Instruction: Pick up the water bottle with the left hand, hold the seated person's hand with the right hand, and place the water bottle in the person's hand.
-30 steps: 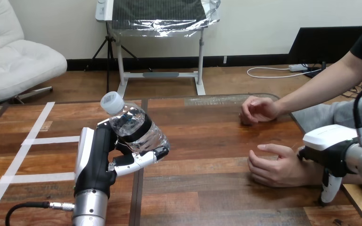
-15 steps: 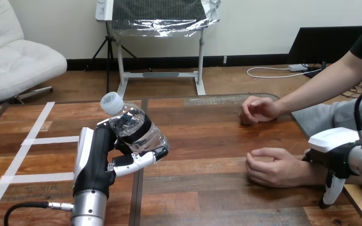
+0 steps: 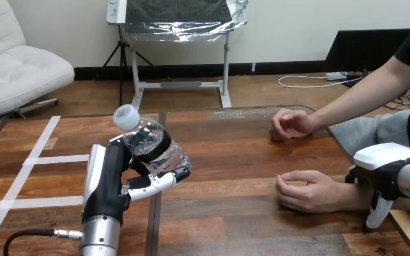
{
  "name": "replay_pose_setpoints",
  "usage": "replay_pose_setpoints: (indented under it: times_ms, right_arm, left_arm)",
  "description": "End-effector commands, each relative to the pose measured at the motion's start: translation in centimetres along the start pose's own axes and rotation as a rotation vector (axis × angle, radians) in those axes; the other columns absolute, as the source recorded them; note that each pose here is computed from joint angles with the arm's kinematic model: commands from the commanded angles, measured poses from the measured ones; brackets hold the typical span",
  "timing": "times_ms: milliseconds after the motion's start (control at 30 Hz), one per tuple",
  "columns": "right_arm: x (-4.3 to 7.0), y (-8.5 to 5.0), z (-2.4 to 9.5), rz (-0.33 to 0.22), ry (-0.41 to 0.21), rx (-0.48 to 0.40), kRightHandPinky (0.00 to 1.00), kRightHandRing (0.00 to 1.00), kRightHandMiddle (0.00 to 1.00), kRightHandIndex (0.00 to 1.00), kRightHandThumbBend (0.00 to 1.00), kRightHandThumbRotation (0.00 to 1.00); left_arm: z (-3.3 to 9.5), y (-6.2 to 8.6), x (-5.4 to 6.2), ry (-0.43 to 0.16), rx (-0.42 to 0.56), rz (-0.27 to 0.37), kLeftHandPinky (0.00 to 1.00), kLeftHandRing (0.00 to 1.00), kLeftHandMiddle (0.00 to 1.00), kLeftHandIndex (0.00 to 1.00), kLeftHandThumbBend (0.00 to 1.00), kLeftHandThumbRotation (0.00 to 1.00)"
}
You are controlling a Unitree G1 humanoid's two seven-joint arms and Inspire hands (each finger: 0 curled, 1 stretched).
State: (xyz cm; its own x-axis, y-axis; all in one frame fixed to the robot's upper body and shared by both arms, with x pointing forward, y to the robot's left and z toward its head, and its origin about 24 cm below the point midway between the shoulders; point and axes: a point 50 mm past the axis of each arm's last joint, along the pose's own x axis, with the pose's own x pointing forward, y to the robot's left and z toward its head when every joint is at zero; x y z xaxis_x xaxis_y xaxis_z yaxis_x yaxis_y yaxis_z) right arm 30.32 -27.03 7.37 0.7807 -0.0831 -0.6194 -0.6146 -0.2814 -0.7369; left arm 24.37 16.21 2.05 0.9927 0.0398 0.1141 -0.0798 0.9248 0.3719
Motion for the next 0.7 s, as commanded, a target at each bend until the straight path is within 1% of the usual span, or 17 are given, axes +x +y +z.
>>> replay_pose_setpoints:
  times_ms: [0, 167, 333, 433, 667]
  right_arm:
    - [-0.4, -2.9, -0.4, -0.1, 0.019, 0.02, 0.73, 0.82, 0.85, 0.86, 0.71, 0.21]
    - [-0.1, -2.6, -0.5, -0.09, 0.021, 0.009, 0.71, 0.81, 0.84, 0.86, 0.7, 0.21]
    - [0.2, -2.4, -0.5, -0.079, 0.024, 0.007, 0.67, 0.78, 0.83, 0.84, 0.7, 0.21]
    - [0.4, -2.3, -0.5, -0.066, 0.028, 0.024, 0.64, 0.77, 0.82, 0.84, 0.69, 0.21]
    - [1.0, -2.0, -0.5, -0.053, 0.01, 0.044, 0.59, 0.72, 0.8, 0.82, 0.68, 0.19]
  left_arm:
    - [2.5, 1.0, 1.3, -0.137, 0.004, 0.031, 0.38, 0.4, 0.44, 0.52, 0.57, 0.0]
    - [2.5, 0.9, 1.3, -0.139, 0.003, 0.029, 0.39, 0.4, 0.44, 0.52, 0.57, 0.0]
    - [2.5, 0.9, 1.3, -0.137, 0.0, 0.027, 0.38, 0.4, 0.44, 0.52, 0.57, 0.0]
    - [2.5, 0.9, 1.2, -0.14, 0.002, 0.028, 0.38, 0.39, 0.44, 0.52, 0.57, 0.0]
    - [2.5, 0.9, 1.3, -0.137, 0.007, 0.025, 0.37, 0.39, 0.44, 0.52, 0.57, 0.0]
